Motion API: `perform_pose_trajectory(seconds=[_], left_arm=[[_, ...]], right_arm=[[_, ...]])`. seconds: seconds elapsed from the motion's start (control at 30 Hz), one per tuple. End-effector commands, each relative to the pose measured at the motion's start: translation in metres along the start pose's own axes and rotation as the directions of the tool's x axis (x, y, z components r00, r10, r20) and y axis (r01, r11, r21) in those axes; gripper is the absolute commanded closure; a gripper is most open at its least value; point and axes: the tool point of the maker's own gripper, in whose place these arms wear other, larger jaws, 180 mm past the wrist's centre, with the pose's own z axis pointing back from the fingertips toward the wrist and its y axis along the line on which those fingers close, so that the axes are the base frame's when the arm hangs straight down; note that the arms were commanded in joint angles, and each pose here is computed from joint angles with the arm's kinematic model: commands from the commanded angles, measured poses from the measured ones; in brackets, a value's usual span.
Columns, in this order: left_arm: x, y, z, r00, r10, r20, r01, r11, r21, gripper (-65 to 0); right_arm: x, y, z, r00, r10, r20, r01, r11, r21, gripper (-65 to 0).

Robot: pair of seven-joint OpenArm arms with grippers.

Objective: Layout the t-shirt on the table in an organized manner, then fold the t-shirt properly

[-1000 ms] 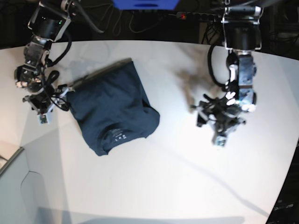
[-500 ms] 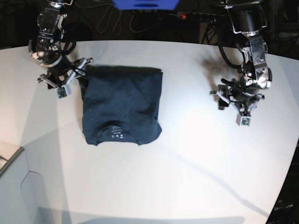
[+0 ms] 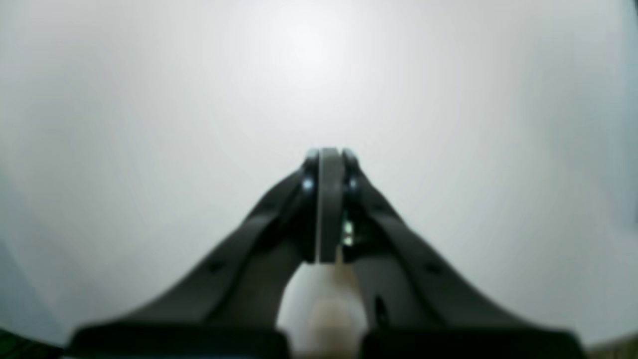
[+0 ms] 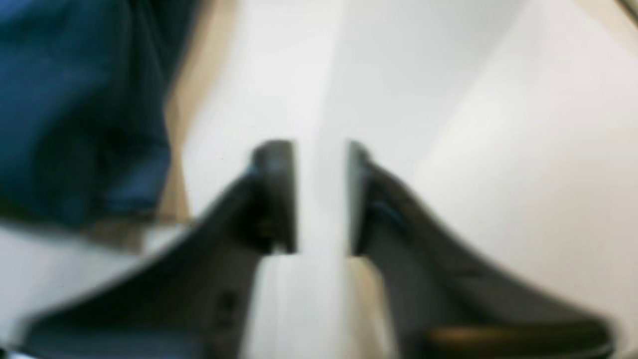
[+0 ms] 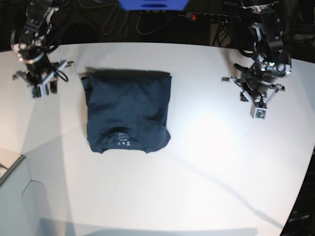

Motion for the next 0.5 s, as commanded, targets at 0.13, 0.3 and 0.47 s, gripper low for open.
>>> perform_pose_trajectory(seconds=[0.13, 0.3, 0.47], left_arm=[[-0.013, 0.010, 0.046, 0.999, 0.029, 0.019, -0.030, 0.996, 0.081, 0.0], [-0.072, -0.007, 0.075, 0.994, 0.057, -0.093, -0.050, 0.996, 0.075, 0.0], [-0.139, -0.033, 0.087, 0.977, 0.122, -0.177, -0.118, 0.992, 0.035, 0.0]], right_arm=[[-0.030, 0.005, 0.034, 0.997, -0.067, -0.043, 0.065, 0.997, -0.045, 0.0], [-0.082, 0.015, 0.070, 0.983, -0.083, -0.162, 0.080, 0.997, -0.023, 0.0], [-0.118, 0.029, 0.104, 0.955, -0.215, -0.204, 0.219, 0.976, -0.001, 0.0]])
